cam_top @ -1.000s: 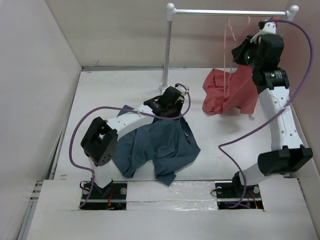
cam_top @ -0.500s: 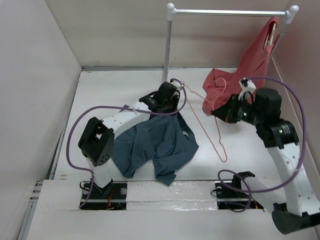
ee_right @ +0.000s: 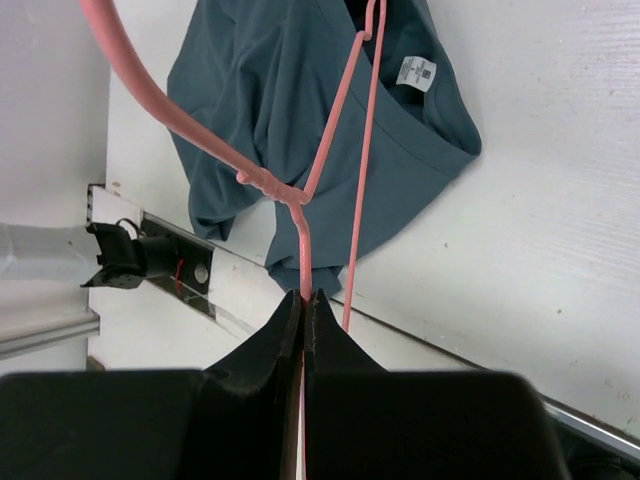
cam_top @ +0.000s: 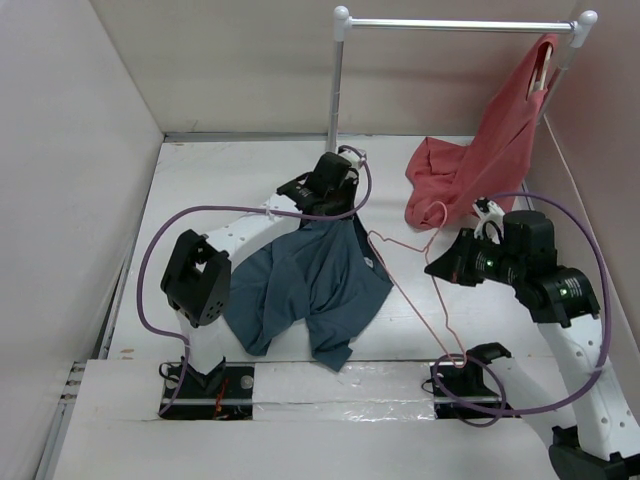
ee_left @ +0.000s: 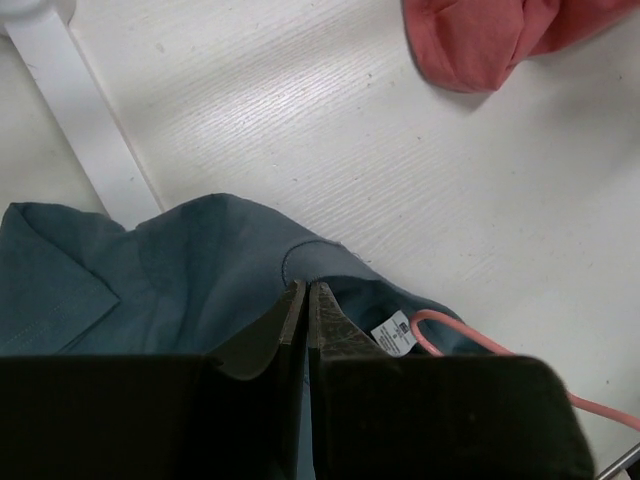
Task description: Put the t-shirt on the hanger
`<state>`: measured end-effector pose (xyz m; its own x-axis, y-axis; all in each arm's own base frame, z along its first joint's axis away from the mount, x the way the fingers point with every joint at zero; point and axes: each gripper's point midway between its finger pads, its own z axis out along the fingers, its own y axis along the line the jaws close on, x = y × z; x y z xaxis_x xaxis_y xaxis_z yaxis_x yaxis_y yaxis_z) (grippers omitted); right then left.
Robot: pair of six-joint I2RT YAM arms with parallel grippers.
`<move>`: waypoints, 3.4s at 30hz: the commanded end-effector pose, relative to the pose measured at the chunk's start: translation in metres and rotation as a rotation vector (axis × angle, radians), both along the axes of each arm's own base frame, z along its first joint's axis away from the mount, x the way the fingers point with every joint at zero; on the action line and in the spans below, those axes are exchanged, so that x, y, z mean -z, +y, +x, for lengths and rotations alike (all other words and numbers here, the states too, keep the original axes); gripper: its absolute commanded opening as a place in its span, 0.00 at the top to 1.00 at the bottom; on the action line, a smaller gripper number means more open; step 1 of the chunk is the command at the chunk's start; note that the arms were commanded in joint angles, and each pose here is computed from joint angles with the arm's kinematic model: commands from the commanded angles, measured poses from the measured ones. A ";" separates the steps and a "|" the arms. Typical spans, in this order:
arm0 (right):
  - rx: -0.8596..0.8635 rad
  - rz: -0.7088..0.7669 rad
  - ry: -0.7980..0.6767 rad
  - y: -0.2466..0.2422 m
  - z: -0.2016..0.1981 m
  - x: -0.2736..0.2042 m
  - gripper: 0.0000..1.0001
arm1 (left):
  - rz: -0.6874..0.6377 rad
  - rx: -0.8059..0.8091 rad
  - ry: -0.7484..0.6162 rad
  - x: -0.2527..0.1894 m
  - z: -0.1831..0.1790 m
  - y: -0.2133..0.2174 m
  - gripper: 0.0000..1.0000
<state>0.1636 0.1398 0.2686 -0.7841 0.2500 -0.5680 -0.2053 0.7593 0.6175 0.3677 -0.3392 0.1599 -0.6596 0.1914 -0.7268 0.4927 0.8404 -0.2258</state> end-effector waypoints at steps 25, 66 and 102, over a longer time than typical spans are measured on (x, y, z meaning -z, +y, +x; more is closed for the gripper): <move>0.007 0.301 -0.566 0.074 0.072 -0.078 1.00 | -0.299 0.135 -0.154 -0.193 -0.073 0.002 1.00; 0.064 0.542 -1.136 0.100 0.090 -0.228 1.00 | -0.699 -0.086 -0.445 -0.390 -0.081 0.063 0.42; 0.038 0.447 -1.087 0.124 0.113 -0.216 1.00 | -0.764 -0.114 -0.166 -0.320 -0.035 -0.002 0.78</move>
